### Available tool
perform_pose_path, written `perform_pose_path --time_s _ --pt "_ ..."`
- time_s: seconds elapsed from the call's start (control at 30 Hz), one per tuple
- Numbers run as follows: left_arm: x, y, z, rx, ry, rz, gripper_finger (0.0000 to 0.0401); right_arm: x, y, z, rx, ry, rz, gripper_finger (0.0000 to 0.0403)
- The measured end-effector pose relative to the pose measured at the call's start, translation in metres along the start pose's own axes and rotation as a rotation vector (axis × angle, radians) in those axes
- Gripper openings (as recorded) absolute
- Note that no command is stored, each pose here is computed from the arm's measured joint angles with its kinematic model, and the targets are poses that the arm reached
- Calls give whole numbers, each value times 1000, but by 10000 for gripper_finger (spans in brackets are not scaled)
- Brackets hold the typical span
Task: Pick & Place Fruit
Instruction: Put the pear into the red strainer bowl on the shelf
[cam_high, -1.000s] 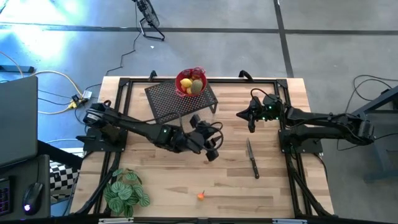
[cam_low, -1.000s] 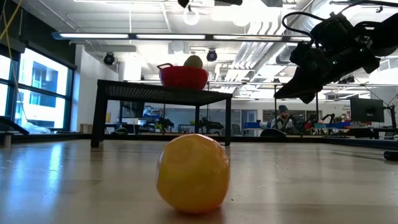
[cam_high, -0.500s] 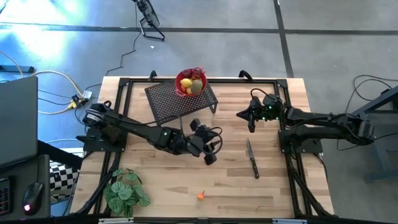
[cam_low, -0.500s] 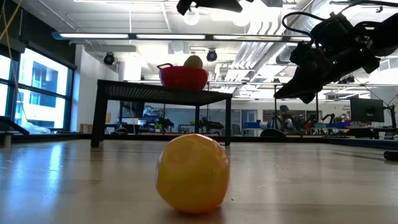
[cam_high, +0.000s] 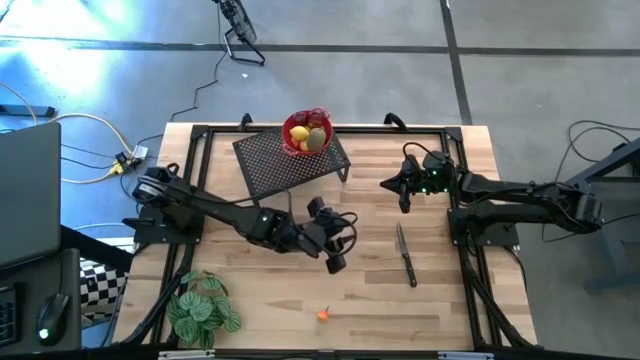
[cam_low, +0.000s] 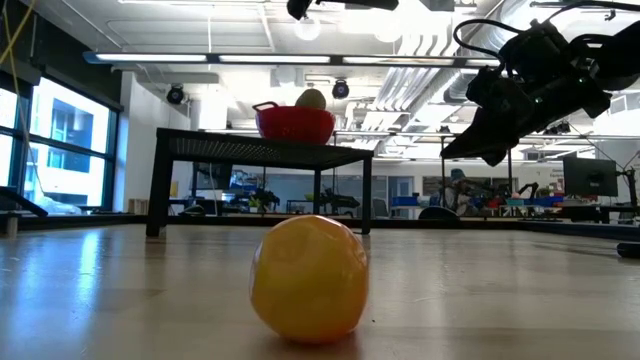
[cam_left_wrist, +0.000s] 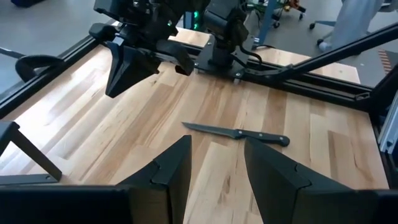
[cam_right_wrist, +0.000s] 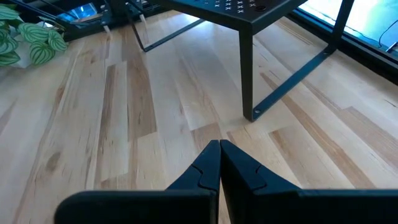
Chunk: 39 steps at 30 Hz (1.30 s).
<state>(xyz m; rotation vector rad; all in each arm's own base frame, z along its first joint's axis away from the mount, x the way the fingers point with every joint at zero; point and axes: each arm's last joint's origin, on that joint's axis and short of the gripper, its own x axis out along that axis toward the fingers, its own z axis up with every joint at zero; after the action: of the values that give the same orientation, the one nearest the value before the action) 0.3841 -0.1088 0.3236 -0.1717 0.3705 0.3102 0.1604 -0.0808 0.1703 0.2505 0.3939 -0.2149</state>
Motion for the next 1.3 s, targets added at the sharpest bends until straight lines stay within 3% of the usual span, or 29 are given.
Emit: perform_pose_path --time_s 0.67,1.3 --pt "-3 -5 -2 8 3 -19 143 0 0 0 0 -1 0 2" --pt "-19 -28 -11 -20 10 -81 143 0 0 0 0 -1 -1 2"
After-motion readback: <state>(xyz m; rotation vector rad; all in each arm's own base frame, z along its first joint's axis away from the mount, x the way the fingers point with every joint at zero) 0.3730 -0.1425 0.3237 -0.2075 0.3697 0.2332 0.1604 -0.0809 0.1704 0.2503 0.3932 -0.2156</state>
